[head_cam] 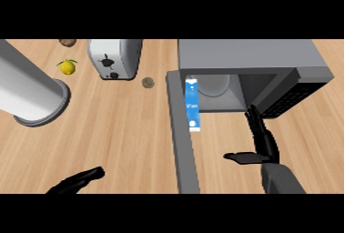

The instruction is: Pick up the milk, place it into the microwave and close the microwave

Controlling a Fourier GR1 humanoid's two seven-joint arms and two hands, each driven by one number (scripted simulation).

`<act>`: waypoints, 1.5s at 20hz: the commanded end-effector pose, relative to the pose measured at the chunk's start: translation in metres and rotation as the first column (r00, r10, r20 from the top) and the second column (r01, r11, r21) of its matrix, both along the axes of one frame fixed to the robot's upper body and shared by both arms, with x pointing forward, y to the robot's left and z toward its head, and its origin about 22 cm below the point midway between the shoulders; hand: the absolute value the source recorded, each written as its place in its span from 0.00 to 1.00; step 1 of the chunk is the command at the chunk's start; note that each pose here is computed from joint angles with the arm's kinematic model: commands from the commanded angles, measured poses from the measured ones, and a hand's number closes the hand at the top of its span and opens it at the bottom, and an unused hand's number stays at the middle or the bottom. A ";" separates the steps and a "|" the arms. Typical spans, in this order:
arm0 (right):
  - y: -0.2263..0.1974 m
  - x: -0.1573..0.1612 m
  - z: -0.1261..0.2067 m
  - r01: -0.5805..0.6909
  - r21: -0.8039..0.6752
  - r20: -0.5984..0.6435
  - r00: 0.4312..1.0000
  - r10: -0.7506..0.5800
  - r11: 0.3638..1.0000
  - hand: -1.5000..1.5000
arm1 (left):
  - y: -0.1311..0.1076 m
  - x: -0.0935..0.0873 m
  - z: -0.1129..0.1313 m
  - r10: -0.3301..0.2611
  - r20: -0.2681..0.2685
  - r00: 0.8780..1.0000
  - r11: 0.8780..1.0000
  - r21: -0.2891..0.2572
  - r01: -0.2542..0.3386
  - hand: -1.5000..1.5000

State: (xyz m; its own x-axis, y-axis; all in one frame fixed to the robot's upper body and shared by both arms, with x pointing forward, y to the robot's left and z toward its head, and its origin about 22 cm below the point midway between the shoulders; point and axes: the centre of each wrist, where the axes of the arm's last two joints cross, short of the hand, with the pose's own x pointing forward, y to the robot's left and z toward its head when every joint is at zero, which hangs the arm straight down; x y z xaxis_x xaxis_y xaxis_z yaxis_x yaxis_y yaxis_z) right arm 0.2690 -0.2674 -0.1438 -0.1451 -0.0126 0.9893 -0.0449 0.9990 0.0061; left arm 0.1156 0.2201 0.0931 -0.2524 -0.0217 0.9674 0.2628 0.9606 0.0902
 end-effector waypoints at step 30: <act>-0.079 -0.165 0.044 -0.064 0.109 0.141 0.989 0.048 0.992 0.00 | -0.184 0.097 -0.076 -0.464 -0.152 0.873 0.813 0.318 0.488 1.00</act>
State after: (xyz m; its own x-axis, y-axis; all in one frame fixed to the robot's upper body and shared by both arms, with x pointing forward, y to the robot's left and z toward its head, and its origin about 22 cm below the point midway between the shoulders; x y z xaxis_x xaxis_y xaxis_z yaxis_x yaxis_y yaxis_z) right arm 0.1139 -0.3441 -0.1050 -0.2277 -0.0564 0.9721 -0.0201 0.9984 0.0532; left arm 0.2165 0.0661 0.0372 -0.2315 -0.1799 0.9561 0.6817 0.6711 0.2913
